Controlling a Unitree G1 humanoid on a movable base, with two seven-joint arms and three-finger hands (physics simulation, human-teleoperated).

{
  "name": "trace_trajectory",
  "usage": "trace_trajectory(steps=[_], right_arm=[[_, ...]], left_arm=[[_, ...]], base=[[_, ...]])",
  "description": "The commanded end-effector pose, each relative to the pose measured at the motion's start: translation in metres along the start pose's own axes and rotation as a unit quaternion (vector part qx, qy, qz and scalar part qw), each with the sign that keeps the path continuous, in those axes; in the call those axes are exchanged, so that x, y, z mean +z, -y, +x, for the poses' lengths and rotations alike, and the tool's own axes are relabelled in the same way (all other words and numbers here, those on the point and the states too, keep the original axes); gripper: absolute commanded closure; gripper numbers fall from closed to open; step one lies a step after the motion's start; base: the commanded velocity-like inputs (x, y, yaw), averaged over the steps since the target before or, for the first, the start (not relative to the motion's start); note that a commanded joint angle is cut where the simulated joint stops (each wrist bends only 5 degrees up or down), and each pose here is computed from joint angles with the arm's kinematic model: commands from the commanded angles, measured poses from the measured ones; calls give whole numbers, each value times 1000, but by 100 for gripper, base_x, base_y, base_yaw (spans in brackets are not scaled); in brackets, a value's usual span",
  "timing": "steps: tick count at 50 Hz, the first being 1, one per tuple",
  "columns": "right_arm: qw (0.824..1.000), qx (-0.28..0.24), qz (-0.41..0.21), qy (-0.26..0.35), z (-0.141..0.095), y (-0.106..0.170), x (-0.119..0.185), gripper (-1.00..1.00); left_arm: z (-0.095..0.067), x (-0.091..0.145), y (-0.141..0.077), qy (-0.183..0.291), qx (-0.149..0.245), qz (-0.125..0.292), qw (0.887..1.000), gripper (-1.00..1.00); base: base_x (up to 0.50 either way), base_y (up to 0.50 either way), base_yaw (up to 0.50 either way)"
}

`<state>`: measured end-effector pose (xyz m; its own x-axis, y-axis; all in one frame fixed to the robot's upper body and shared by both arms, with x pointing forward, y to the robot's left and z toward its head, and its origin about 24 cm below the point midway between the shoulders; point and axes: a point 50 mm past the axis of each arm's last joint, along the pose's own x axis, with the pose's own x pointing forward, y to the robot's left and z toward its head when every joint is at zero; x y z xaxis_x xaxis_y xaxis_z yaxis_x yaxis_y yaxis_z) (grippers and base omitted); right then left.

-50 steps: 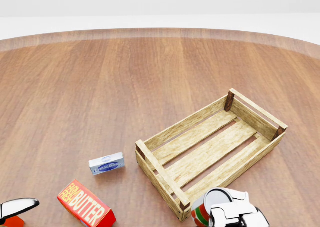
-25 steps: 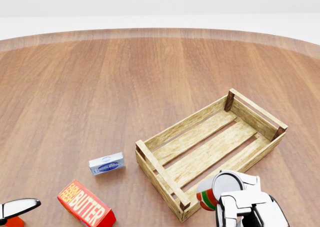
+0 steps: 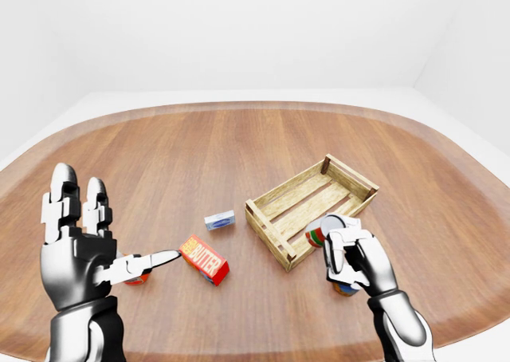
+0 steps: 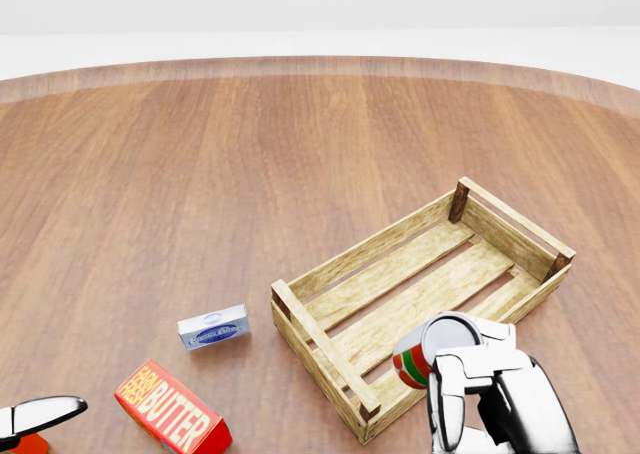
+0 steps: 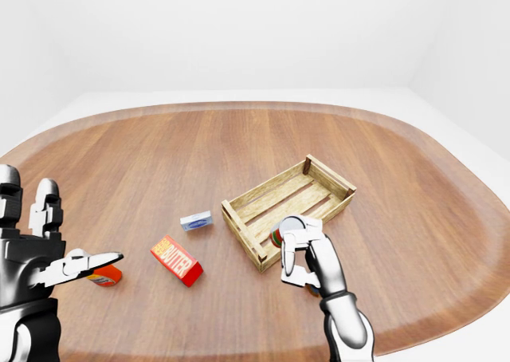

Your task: Pick up the tomato sauce, and put it in the wooden tray.

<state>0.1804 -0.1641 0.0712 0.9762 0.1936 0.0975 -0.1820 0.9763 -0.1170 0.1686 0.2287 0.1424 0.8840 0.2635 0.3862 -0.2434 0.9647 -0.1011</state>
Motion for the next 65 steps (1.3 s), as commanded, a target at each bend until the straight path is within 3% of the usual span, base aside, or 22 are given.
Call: trace_trajectory(steps=[1,38,65], right_arm=[[1000,-5,-16,-4,12,1,-2,100],[999,-3,-49,-17,55,-2,-15,100],[998,-21,-54,-17,103,2,-12,100]], left_arm=[[0,-1,1,-2,-1,0,1000,-100],[0,-1,1,-2,-2,2,1000,-100],[2,-2,0,-2,1,1,1000,-100]], base=[[0,0,0],[0,0,0],[0,0,0]])
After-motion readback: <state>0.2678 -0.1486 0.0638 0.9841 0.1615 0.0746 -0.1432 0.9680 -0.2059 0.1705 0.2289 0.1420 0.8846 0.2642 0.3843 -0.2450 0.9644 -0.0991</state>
